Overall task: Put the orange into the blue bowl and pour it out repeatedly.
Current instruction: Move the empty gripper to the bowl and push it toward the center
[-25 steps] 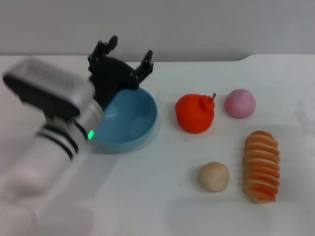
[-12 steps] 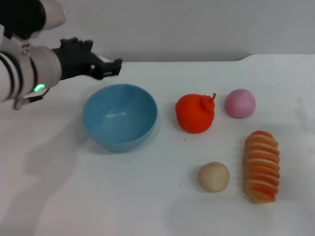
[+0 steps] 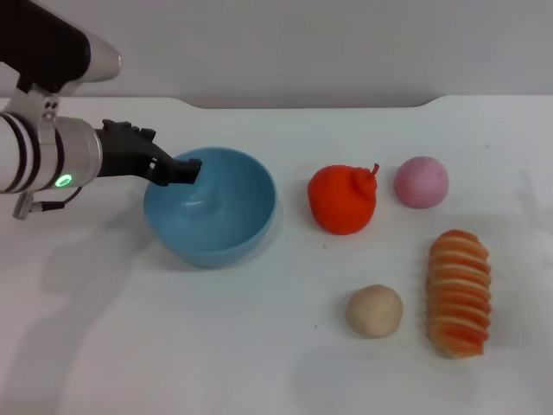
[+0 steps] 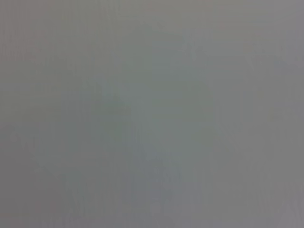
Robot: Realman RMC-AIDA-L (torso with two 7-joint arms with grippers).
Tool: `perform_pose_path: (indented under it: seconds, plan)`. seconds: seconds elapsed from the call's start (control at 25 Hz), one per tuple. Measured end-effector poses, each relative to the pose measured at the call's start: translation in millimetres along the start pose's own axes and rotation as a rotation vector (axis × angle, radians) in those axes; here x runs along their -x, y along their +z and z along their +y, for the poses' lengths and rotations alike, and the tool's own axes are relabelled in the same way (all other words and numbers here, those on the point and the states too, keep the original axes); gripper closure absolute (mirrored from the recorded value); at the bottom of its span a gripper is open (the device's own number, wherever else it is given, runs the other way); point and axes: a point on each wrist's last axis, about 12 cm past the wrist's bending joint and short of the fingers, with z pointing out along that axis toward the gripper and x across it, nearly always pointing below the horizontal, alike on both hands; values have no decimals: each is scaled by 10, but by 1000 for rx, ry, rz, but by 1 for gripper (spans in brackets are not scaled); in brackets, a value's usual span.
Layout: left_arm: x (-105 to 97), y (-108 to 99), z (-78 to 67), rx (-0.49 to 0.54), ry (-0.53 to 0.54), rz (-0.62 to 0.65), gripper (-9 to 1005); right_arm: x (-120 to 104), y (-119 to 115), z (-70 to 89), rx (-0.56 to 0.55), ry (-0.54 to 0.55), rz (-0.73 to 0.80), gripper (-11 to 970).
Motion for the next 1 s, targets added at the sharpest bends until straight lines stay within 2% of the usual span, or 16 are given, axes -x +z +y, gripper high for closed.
perform_pose_path:
  seconds: [0.28,0.52,0.88,1.0]
  plan:
    - [-84,224,30,9,1,55,182,-3,-2,-2,-1,0,3,237]
    - [-81,266,71,35,5,45,181,-12,4,-3,-3,-1,10,237]
    - [-226,380,125,47,-21,93,182,-12,10,-1,-2,3,11,237]
    - [-240,399,113,43,-17,102,211,-13,9,1,-1,3,12,237]
